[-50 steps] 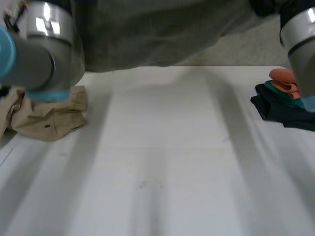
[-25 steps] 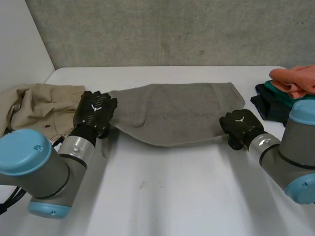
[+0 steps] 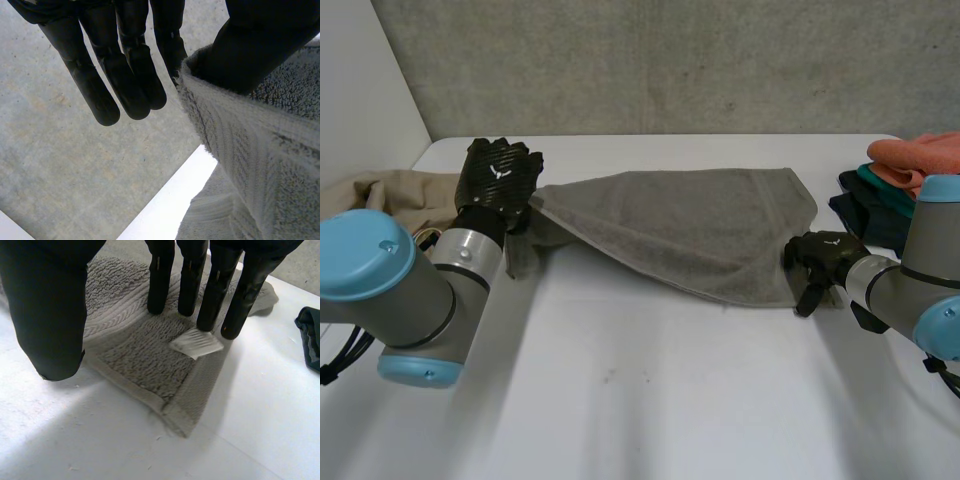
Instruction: Fold the laundry.
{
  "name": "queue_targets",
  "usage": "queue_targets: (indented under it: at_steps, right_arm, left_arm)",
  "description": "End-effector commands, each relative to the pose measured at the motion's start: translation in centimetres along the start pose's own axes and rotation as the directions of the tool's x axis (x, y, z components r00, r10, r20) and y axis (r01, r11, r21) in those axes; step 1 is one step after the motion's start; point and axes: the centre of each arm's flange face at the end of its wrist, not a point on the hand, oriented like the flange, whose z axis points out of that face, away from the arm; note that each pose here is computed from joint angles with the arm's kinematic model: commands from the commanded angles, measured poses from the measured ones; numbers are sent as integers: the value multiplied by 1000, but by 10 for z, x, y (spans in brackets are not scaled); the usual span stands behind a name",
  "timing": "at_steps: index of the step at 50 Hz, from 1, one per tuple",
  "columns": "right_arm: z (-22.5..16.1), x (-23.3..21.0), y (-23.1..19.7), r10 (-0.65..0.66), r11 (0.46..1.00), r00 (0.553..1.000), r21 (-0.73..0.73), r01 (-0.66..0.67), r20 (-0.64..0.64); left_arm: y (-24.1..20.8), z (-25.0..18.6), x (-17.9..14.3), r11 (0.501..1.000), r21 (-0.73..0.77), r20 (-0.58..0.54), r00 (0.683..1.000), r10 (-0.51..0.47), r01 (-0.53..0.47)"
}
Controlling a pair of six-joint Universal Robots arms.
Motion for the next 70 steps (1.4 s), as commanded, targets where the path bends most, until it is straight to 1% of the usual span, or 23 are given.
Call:
queue_targets:
  at_steps: [1, 4, 7, 12, 14, 17, 22, 25, 33, 41, 48, 70]
  right_arm:
    - [6, 0, 2, -1, 1000, 1000, 22, 1, -6]
    - [14, 3, 3, -8, 999, 1000, 46, 9, -23]
    - [14, 7, -2, -13, 997, 999, 75, 16, -42]
    - [-3, 18, -29, -69, 984, 993, 156, 83, -95]
    - [-7, 23, -30, -92, 983, 990, 151, 108, -109]
    - [-12, 26, -25, -163, 977, 979, 118, 178, -123]
    - [-24, 31, -15, -231, 969, 966, 65, 239, -114]
    - [-25, 34, -11, -238, 968, 965, 53, 245, -105]
    - [-26, 24, -4, -247, 965, 969, 93, 245, 15]
    - [-17, 19, 8, -259, 964, 965, 82, 254, 51]
    - [-9, 20, 16, -314, 948, 948, 63, 310, 47]
    - [15, 31, 5, -338, 934, 941, 120, 336, -11]
  left_arm:
    - [4, 6, -3, 1000, -25, 2, 1000, -3, 3]
    - [5, 5, -2, 1000, -28, -1, 1000, -4, 4]
    - [8, 1, 0, 999, -45, -9, 1000, -6, 6]
    - [18, -14, 9, 995, -100, -46, 999, -11, 6]
    - [20, -17, 10, 994, -113, -53, 999, -10, 4]
    - [22, -20, 10, 992, -126, -59, 998, -12, 4]
    - [23, -19, 7, 992, -128, -47, 999, -15, 8]
    - [23, -18, 5, 992, -129, -41, 999, -15, 10]
    - [24, -18, 5, 991, -132, -42, 999, -17, 11]
    - [24, -18, 5, 991, -130, -43, 999, -17, 11]
    - [24, -18, 5, 991, -130, -43, 999, -17, 11]
    - [23, -18, 5, 992, -128, -44, 999, -17, 11]
